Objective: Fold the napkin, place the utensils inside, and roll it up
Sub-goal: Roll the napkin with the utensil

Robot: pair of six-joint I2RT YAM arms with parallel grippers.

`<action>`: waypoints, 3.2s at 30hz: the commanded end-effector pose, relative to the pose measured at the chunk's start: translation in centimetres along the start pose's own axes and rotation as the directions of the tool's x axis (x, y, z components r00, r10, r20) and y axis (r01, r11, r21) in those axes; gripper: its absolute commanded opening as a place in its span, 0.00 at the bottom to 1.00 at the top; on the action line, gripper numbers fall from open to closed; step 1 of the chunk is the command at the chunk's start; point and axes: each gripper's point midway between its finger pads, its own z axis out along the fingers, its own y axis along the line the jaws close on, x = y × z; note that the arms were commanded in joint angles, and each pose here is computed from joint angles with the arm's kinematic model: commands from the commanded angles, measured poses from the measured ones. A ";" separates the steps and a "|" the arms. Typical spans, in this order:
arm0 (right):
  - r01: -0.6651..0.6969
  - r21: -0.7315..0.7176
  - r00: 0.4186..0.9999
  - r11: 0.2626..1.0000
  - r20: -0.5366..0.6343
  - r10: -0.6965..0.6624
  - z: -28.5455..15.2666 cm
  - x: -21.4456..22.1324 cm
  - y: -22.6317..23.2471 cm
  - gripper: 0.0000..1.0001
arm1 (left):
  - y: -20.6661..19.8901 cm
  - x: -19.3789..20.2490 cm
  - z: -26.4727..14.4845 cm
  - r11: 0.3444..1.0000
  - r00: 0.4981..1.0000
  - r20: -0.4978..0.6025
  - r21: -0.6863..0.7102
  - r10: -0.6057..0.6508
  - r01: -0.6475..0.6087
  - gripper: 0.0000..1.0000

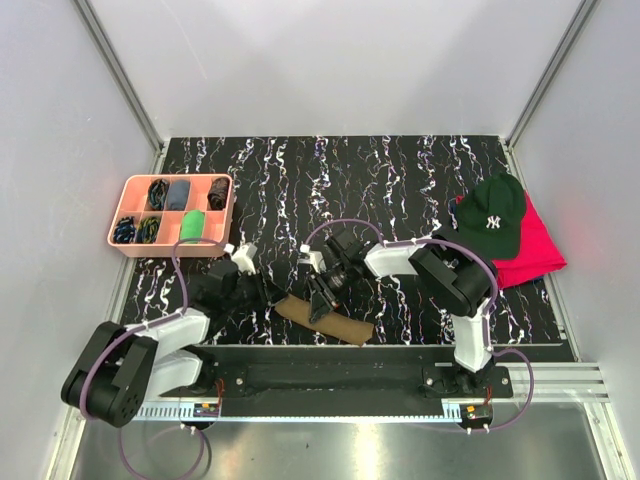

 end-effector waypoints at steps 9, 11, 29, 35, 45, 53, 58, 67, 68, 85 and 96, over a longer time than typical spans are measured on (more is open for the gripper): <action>-0.003 0.377 0.988 0.926 0.142 -0.054 -4.7 -2.6 -3.0 0.61 | 0.1 0.0 0.9 1.000 0.999 -0.038 0.001 -0.005 0.005 0.18; 0.009 0.420 0.981 0.908 0.173 -0.089 -5.8 -3.3 -2.6 0.64 | 0.1 -0.1 1.1 1.000 0.999 -0.044 -0.002 -0.007 0.007 0.18; 0.376 0.752 0.877 0.542 -0.100 -0.469 -5.0 -2.1 -0.2 0.77 | 1.0 0.1 2.4 0.997 0.989 -0.139 -0.071 -0.043 0.034 0.18; 0.423 0.717 0.873 0.554 -0.159 -0.461 -3.5 -1.5 -0.6 0.76 | 1.1 0.2 2.6 0.997 0.988 -0.150 -0.070 -0.046 0.036 0.17; 0.388 0.676 0.918 0.627 -0.222 -0.328 -1.6 0.9 -3.1 0.45 | -0.5 -1.2 2.3 1.000 0.995 -0.103 -0.011 -0.015 0.014 0.34; 0.299 0.504 0.954 0.810 -0.181 -0.239 -0.5 2.2 -2.1 0.38 | 0.1 -2.7 0.6 0.995 1.000 -0.017 -0.098 0.018 -0.020 0.61; 0.229 0.373 0.972 0.899 -0.129 -0.195 -0.5 2.0 -1.4 0.36 | 0.2 -3.0 -0.3 0.995 0.999 0.044 -0.096 0.028 -0.024 0.62; 0.087 0.166 0.995 0.982 -0.056 -0.078 -1.0 1.6 -1.0 0.35 | -1.0 -2.9 -0.9 0.998 0.994 0.089 -0.009 0.062 -0.061 0.53; 0.070 0.142 0.997 0.987 -0.049 -0.063 -1.0 1.5 -0.9 0.34 | -1.1 -2.8 -0.8 0.998 0.994 0.085 0.000 0.062 -0.063 0.53; -0.077 0.022 0.997 0.997 -0.028 0.078 -0.9 1.0 -3.0 0.34 | -1.7 -2.2 0.8 0.994 0.997 0.065 0.089 0.049 -0.055 0.38; -0.063 0.264 0.996 0.963 0.070 0.045 -3.3 -1.0 -4.8 0.62 | -0.8 -2.0 1.8 0.998 0.998 -0.010 0.036 0.058 -0.057 0.09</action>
